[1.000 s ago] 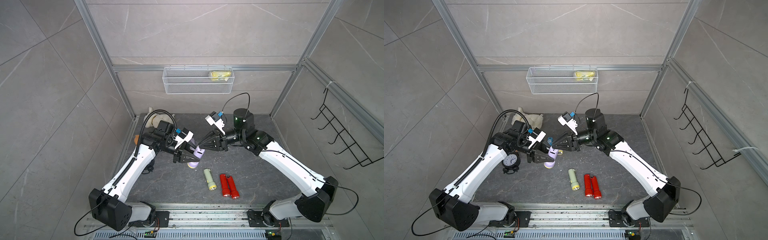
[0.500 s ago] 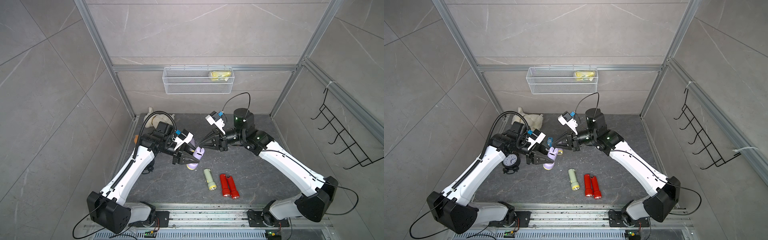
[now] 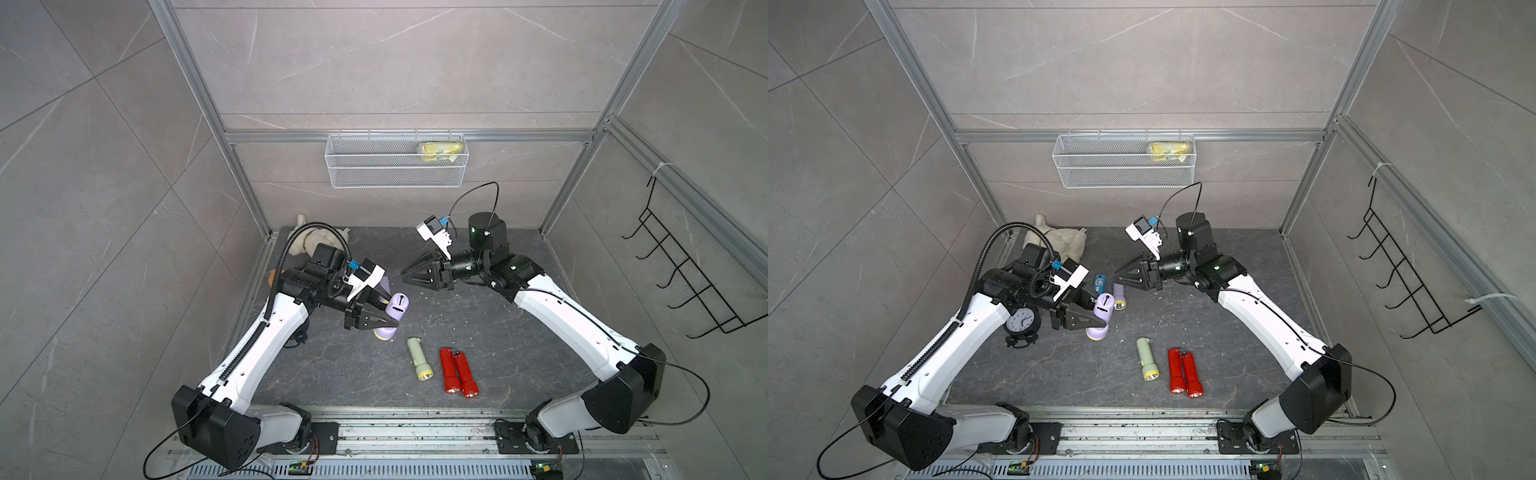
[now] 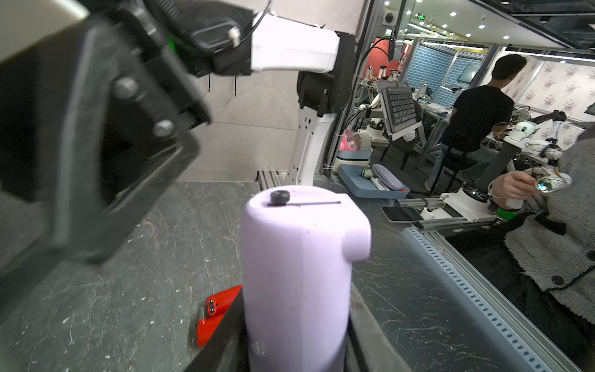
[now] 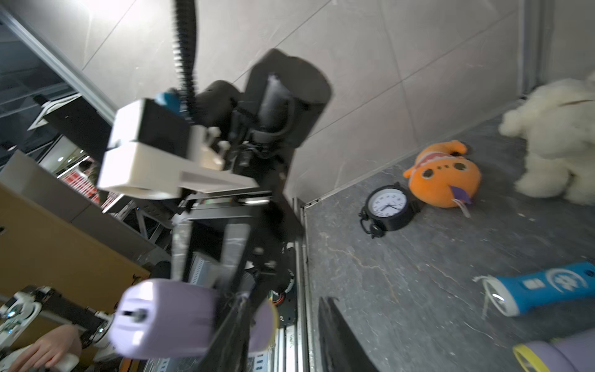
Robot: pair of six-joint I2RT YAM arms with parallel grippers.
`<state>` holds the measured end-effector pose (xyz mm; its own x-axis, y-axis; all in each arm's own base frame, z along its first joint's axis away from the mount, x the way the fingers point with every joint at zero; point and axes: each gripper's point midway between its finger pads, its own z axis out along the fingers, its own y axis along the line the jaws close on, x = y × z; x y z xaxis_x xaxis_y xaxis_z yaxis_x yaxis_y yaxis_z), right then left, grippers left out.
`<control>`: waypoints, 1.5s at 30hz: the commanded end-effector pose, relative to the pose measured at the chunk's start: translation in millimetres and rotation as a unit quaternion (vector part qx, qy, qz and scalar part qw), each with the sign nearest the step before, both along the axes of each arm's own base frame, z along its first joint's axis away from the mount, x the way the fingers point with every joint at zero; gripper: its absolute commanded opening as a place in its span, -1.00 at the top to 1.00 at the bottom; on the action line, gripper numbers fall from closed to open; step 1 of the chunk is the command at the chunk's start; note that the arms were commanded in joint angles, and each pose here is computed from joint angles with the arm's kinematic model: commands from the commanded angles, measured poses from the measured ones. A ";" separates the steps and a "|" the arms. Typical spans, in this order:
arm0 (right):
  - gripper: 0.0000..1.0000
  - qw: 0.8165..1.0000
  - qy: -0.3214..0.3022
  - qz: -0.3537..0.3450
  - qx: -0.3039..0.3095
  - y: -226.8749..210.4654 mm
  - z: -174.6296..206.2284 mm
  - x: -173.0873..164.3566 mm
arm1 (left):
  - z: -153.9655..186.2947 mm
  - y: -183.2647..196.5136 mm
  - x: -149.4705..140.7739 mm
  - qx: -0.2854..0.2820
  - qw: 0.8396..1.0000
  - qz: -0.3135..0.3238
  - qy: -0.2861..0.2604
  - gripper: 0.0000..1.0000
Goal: Close the plug at the bottom of the flashlight
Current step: Close the plug of the flashlight, then place the flashlight at the center of the board.
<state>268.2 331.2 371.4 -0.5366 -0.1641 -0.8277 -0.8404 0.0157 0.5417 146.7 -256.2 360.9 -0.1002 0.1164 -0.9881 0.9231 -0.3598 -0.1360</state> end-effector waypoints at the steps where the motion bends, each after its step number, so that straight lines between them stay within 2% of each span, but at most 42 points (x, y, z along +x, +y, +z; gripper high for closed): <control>1: 0.22 0.999 0.031 -0.036 0.014 -11.0 -9.0 27.7 | 22.5 5.3 -13.9 -0.044 0.998 -0.025 -0.021 1.00; 3: 0.20 0.998 0.041 -0.050 0.012 -16.0 -16.2 36.8 | 20.5 4.4 -11.3 -0.041 0.999 -0.023 -0.019 1.00; 5: 0.19 0.995 0.051 -0.081 -0.017 -20.9 -31.4 45.5 | 15.1 0.6 -2.8 -0.027 1.000 -0.014 -0.007 1.00; 6: 0.19 0.992 0.048 -0.103 -0.046 -24.6 -42.3 50.4 | 10.0 -4.5 8.6 -0.021 1.000 -0.003 -0.013 1.00; 9: 0.19 0.978 0.046 -0.164 -0.123 -38.7 -73.4 64.0 | -10.7 -22.6 56.9 0.029 0.996 0.075 0.036 1.00; 11: 0.19 0.968 0.043 -0.194 -0.153 -48.1 -87.6 67.5 | -29.8 -32.7 98.9 0.068 0.983 0.156 0.068 1.00; 12: 0.19 0.964 0.041 -0.206 -0.161 -52.2 -90.6 68.4 | -38.6 -36.1 121.0 0.087 0.972 0.199 0.086 1.00; 14: 0.20 0.957 0.034 -0.230 -0.174 -61.1 -94.9 67.8 | -61.0 -38.1 170.5 0.132 0.934 0.299 0.142 1.00; 15: 0.21 0.953 0.030 -0.243 -0.181 -66.2 -95.6 67.8 | -70.7 -38.9 187.2 0.149 0.919 0.326 0.164 1.00; 18: 0.27 0.931 0.006 -0.301 -0.205 -87.9 -92.1 69.7 | -94.8 -48.4 219.6 0.177 0.888 0.352 0.236 1.00; 19: 0.28 0.922 -0.004 -0.323 -0.213 -96.9 -89.1 70.2 | -103.5 -50.8 232.1 0.184 0.873 0.366 0.263 1.00; 21: 0.30 0.901 -0.023 -0.369 -0.226 -115.7 -82.8 71.8 | -124.6 -51.7 257.4 0.199 0.835 0.407 0.313 1.00; 25: 0.31 0.873 -0.048 -0.424 -0.236 -141.6 -70.2 67.0 | -174.3 -52.4 293.3 0.248 0.744 0.463 0.414 1.00; 27: 0.31 0.868 -0.054 -0.433 -0.236 -147.1 -67.5 64.4 | -194.7 -54.7 302.0 0.268 0.710 0.476 0.445 1.00; 29: 0.31 0.866 -0.056 -0.437 -0.236 -148.9 -67.1 63.0 | -212.6 -57.1 306.9 0.286 0.681 0.502 0.450 1.00; 32: 0.31 0.865 -0.057 -0.438 -0.237 -149.5 -68.9 64.0 | -235.6 -61.4 303.8 0.316 0.649 0.534 0.441 1.00; 35: 0.31 0.866 -0.053 -0.437 -0.240 -148.2 -71.9 65.5 | -257.4 -68.2 294.0 0.336 0.629 0.544 0.442 1.00; 41: 0.31 0.867 -0.050 -0.434 -0.239 -147.0 -72.9 65.0 | -281.7 -78.4 279.1 0.365 0.613 0.550 0.434 1.00; 45: 0.31 0.868 -0.052 -0.434 -0.235 -147.5 -70.1 62.9 | -299.4 -74.2 273.6 0.388 0.592 0.564 0.425 0.91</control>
<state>334.6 185.9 308.5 -0.5424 -0.0514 -0.8386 -0.4495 0.8610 0.2379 417.3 -344.0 73.3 -0.9701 -0.0720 -0.2316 0.0551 0.8645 -0.4996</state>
